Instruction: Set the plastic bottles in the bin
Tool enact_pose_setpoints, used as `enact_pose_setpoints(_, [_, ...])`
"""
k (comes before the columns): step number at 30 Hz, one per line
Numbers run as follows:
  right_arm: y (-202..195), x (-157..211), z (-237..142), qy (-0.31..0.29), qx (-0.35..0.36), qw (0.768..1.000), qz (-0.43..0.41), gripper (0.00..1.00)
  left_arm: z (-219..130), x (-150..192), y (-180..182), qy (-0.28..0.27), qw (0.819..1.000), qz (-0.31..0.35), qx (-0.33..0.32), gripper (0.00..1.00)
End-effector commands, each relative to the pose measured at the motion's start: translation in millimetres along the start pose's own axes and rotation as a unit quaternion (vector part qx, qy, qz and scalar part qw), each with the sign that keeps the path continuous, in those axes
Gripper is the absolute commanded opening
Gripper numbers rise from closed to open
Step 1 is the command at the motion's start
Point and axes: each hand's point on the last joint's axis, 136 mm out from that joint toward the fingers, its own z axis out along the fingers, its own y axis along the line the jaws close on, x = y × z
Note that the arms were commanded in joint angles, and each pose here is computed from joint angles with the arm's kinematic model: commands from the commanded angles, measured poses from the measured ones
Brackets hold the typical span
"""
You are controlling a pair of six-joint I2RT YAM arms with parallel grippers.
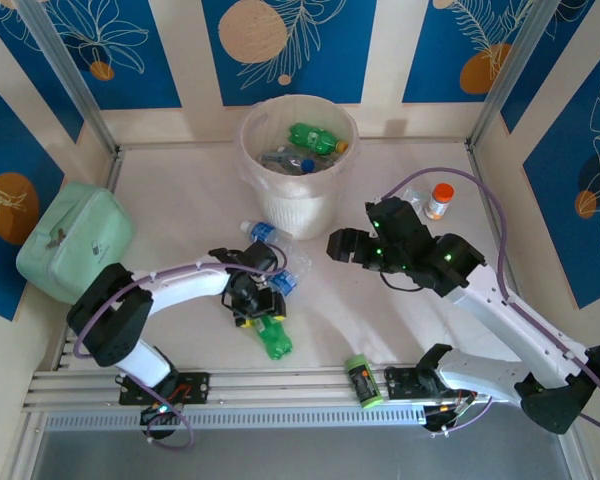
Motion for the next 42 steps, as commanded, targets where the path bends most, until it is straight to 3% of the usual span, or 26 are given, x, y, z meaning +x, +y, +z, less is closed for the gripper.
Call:
enact_pose_setpoints(1, [-4, 0, -3, -0.002, 0.002, 1.0, 0.005, 0.8, -15, 2, -7, -0.014, 1.0, 0.006, 0.006, 0.66])
enact_pose_setpoints(10, [-5, -5, -7, -0.012, 0.002, 1.0, 0.009, 0.8, -40, 9, -12, -0.033, 0.999, 0.017, 0.026, 0.62])
enact_pose_setpoints(17, [-19, -9, -6, -0.025, 0.019, 0.999, 0.041, 0.79, -88, 6, -35, -0.102, 0.988, 0.077, 0.087, 0.6])
enact_pose_setpoints(25, [-30, -9, -4, -0.026, 0.016, 0.997, 0.07, 0.79, -193, -3, -95, -0.217, 0.945, 0.18, 0.164, 0.61])
enact_pose_setpoints(31, [-32, -7, -5, -0.027, 0.013, 0.997, 0.076, 0.78, -255, -26, -140, -0.28, 0.914, 0.218, 0.194, 0.61])
enact_pose_setpoints(37, [-31, -4, -5, -0.025, 0.007, 0.996, 0.08, 0.78, -308, -60, -201, -0.333, 0.877, 0.222, 0.266, 0.6])
enact_pose_setpoints(42, [-25, 0, -7, -0.021, -0.001, 0.997, 0.074, 0.78, -337, -91, -221, -0.357, 0.861, 0.199, 0.303, 0.59])
